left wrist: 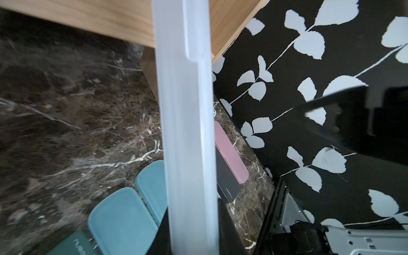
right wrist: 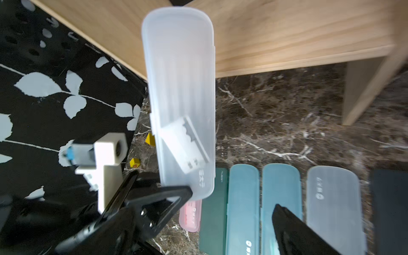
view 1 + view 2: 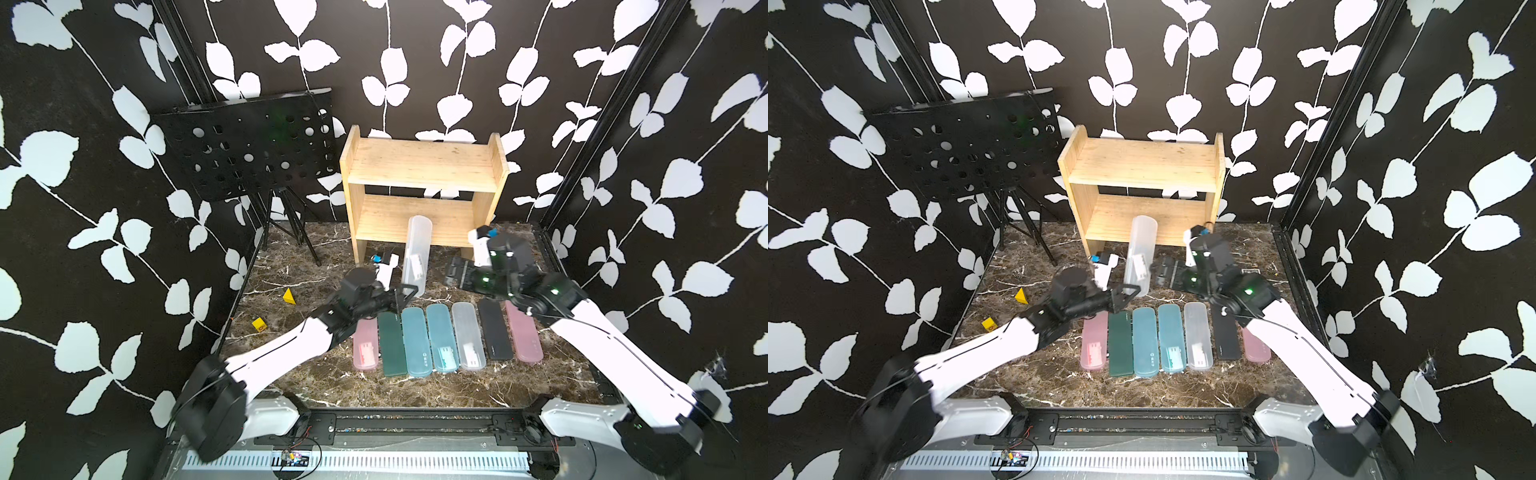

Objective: Remove the pencil cases from the shelf
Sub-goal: Pick up the pencil case from the shelf.

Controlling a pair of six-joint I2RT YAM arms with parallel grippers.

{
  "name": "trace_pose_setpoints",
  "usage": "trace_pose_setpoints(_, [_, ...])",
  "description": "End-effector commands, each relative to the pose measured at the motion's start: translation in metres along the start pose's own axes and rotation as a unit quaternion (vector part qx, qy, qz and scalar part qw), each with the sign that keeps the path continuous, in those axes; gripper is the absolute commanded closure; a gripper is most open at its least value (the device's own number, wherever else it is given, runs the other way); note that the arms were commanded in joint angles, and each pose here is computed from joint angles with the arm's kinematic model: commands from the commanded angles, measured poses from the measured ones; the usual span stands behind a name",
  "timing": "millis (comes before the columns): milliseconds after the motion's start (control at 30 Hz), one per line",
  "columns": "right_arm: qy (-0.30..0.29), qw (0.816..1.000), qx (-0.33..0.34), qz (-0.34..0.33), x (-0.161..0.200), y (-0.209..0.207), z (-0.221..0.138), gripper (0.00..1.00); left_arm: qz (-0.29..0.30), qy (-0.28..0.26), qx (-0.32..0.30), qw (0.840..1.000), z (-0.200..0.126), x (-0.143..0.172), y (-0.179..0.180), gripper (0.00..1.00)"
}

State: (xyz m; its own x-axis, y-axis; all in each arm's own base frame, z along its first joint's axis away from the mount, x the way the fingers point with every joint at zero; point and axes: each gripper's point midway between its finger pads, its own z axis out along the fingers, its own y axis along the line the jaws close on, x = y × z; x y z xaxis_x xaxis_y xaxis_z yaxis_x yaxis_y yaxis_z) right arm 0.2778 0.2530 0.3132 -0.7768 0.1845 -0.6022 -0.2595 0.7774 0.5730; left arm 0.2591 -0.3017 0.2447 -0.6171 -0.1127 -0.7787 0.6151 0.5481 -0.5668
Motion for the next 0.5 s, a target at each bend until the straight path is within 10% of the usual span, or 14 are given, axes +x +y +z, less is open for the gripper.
trace_pose_setpoints(0, [-0.044, 0.997, -0.069, -0.008, -0.025, 0.053, 0.012, 0.00, 0.074, -0.050, -0.027, 0.996, -0.035, -0.017, -0.004, 1.00])
trace_pose_setpoints(467, [-0.024, 0.991, -0.122, -0.052, -0.012, 0.132, 0.054, 0.01, 0.072, -0.057, -0.005, 0.996, -0.080, -0.003, -0.018, 1.00])
